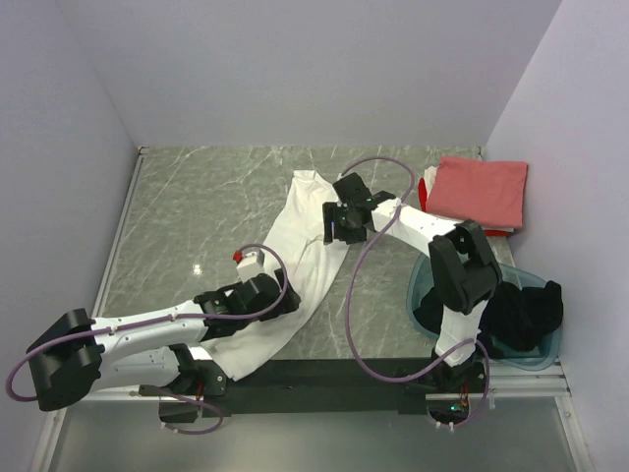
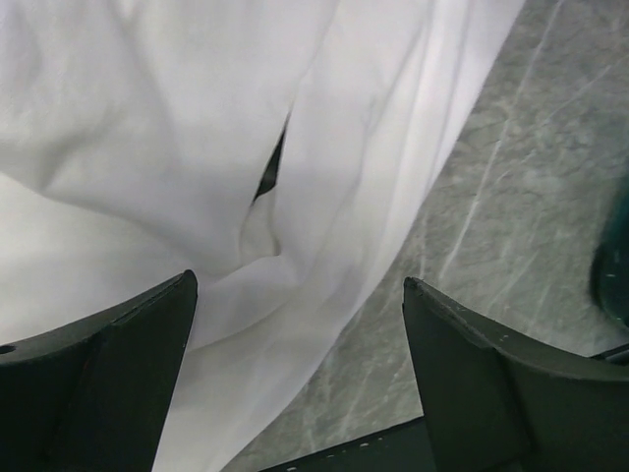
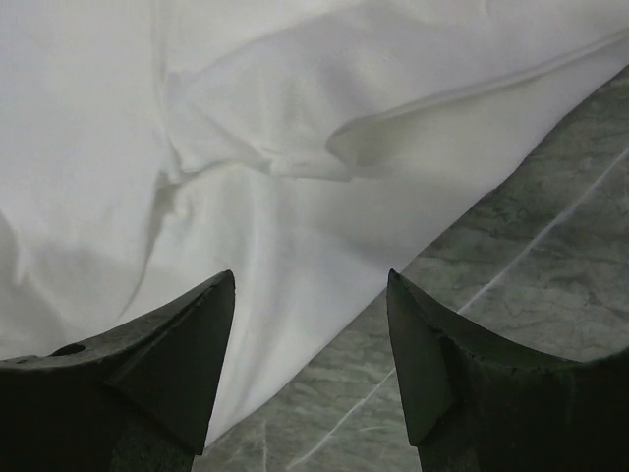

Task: Fold and stack the t-shirts
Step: Fold the tshirt

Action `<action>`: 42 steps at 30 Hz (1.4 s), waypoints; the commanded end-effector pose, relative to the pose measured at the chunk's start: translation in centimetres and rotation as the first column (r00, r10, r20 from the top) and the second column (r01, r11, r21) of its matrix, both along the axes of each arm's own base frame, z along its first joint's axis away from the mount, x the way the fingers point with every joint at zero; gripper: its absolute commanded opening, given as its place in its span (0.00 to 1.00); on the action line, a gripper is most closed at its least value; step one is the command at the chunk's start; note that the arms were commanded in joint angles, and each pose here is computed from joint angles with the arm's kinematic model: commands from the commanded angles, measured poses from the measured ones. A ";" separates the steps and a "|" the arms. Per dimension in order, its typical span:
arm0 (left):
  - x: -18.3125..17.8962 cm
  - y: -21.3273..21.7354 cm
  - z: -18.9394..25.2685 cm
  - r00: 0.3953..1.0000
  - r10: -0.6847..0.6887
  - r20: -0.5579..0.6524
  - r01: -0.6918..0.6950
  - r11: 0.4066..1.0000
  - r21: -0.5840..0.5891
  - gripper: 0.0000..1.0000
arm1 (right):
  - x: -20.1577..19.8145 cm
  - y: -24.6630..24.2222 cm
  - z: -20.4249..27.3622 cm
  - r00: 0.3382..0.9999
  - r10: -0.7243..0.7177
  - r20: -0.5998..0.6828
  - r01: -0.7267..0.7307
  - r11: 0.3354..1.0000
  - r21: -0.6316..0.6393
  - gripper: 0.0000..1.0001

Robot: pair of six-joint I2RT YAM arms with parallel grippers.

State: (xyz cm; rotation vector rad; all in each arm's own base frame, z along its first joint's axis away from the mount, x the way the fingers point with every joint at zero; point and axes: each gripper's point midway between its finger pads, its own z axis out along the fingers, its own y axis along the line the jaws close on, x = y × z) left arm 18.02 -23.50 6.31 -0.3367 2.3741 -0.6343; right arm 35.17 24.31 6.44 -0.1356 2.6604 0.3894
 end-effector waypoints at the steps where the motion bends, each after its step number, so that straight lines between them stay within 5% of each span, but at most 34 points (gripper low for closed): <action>1: 0.0 0.6 -0.6 1.000 0.026 0.003 -0.026 1.000 0.006 0.91 | 1.5 0.2 -0.9 0.999 -0.031 0.015 0.031 0.999 -0.022 0.70; 16: 0.0 -2.8 -1.6 0.998 -0.024 -0.057 0.021 0.998 -0.052 0.91 | 6.5 -1.1 -5.5 0.993 -0.091 -0.078 0.083 0.992 -0.093 0.70; 32: -0.2 -14.4 2.6 0.971 -0.230 -0.061 0.192 0.909 -0.369 0.91 | 14.0 -0.6 -3.7 0.996 -0.076 -0.045 0.072 0.993 -0.096 0.70; 37: 0.6 -16.1 5.1 0.969 -0.246 -0.009 0.229 0.911 -0.343 0.92 | 12.9 -0.9 -2.2 0.998 -0.065 -0.002 0.065 0.996 -0.069 0.70; 42: 4.3 -12.2 7.4 0.986 -0.158 0.054 0.166 0.953 -0.252 0.93 | 11.4 -0.5 -1.1 0.999 -0.039 -0.001 0.039 0.999 -0.011 0.69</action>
